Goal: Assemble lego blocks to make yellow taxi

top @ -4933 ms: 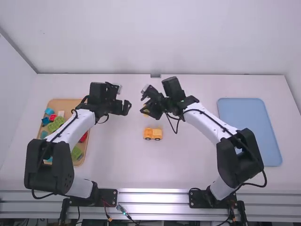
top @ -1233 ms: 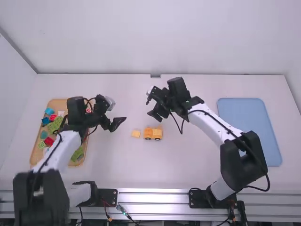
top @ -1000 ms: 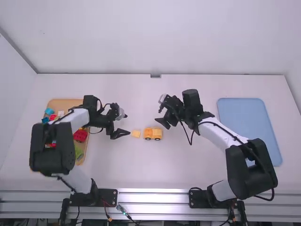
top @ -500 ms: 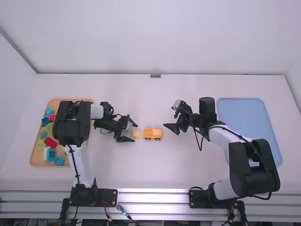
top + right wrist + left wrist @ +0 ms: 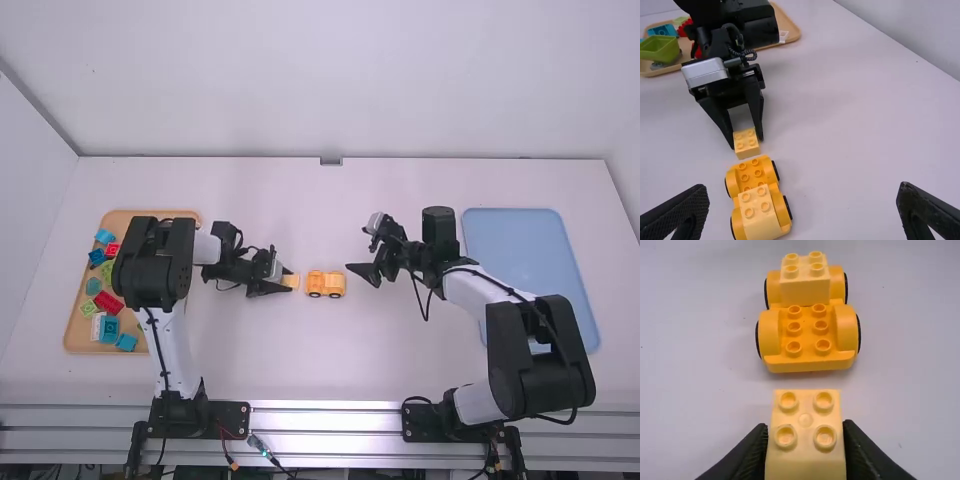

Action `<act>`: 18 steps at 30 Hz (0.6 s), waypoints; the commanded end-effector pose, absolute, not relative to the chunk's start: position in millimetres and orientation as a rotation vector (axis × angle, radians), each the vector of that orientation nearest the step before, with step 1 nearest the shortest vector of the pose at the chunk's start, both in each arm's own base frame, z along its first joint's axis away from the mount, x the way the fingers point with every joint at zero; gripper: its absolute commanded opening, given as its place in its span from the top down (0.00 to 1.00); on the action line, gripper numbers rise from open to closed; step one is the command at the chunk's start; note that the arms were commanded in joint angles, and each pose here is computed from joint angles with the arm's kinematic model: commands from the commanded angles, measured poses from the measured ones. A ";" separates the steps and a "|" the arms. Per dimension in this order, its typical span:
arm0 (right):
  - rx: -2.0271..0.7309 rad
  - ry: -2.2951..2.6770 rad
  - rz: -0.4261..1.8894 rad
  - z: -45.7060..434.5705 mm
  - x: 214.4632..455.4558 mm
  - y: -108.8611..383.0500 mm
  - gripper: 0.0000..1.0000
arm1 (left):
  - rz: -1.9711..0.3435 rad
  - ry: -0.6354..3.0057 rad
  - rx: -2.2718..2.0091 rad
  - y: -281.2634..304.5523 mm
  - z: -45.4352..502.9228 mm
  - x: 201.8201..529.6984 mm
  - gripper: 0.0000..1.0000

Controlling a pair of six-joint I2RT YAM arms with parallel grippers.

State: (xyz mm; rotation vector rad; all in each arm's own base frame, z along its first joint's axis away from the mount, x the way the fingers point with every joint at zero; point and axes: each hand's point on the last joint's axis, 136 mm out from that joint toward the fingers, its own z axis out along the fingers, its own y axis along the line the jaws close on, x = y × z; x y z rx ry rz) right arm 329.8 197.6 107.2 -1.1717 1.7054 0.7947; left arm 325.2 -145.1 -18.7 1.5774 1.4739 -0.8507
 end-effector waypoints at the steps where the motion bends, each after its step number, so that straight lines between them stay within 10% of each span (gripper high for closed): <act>1: -1.177 1.703 0.798 107.6 326.5 197.1 0.01 | -0.901 1.484 1.527 -145.7 -13.3 323.7 0.65; 6: -1.262 1.680 0.794 97.6 314.0 197.0 0.01 | -0.921 1.498 1.530 -147.0 10.3 328.6 0.85; 18: -1.387 1.626 0.907 46.9 288.9 232.8 0.01 | -0.871 1.419 1.565 -156.3 53.5 326.2 0.84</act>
